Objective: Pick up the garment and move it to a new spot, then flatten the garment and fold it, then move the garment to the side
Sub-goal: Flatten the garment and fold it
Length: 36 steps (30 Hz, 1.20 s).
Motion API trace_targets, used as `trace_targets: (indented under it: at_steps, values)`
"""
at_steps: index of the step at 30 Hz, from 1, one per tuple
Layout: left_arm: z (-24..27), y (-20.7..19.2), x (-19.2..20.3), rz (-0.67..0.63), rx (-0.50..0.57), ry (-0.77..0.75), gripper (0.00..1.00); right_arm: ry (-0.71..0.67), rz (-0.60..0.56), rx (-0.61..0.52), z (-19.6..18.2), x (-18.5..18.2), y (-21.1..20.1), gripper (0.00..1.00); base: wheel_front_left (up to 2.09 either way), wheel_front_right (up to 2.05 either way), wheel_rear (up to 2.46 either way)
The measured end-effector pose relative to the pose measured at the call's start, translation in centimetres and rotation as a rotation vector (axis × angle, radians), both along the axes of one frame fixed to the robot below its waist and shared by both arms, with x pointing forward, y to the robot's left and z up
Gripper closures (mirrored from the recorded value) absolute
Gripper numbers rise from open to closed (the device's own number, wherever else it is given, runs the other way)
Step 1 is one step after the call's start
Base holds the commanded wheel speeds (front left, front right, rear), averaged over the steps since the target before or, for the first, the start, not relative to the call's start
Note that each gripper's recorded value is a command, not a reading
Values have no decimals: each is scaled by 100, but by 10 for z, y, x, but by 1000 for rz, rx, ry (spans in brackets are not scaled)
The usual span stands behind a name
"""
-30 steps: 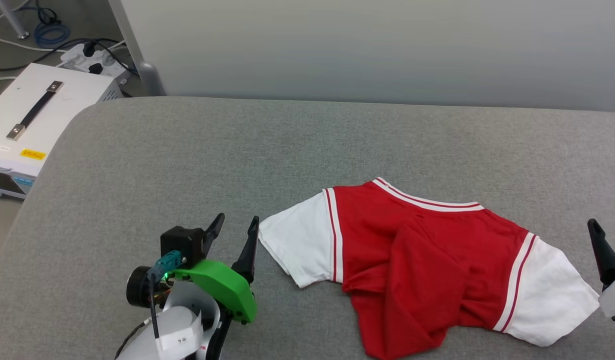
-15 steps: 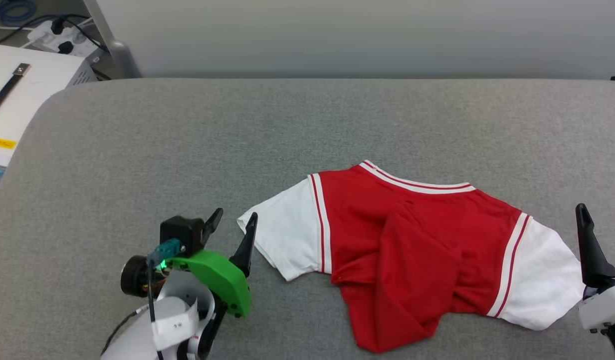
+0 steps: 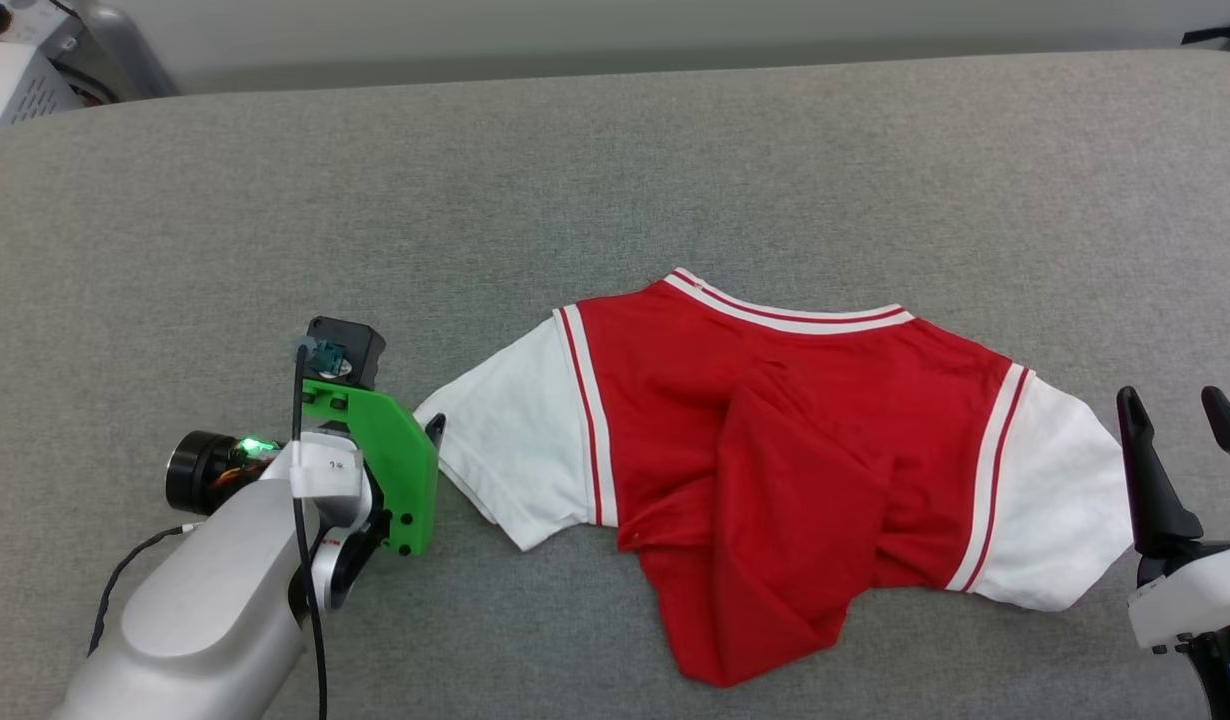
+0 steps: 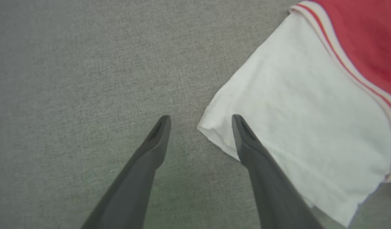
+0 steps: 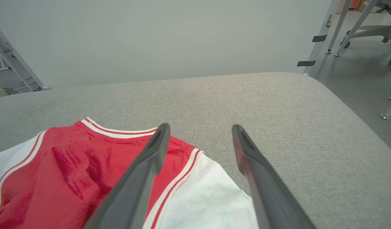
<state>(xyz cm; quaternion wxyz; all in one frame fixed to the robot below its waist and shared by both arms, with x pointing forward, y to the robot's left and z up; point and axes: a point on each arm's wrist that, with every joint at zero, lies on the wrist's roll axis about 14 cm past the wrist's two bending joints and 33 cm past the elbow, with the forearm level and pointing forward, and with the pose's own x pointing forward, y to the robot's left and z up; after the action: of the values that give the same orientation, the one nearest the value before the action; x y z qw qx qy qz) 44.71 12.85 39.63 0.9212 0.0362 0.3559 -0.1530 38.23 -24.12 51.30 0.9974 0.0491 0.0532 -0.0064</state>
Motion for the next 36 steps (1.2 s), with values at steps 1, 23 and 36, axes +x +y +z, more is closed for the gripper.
trace_targets:
  at_steps: [1, 23, 36]
  values:
    - [-6, -1, -2, -6, 6, 32, 0, 6, -4, 1, -2, 0, -1, 0, 0, 0, 0]
    - [-18, -10, -7, -9, -20, 70, 100, 138, 11, 1, -27, 1, 2, 0, 0, 0, 0]
    - [63, 17, -14, 62, -73, -194, 100, 648, 73, 5, -85, -24, -15, 0, 0, 0, 0]
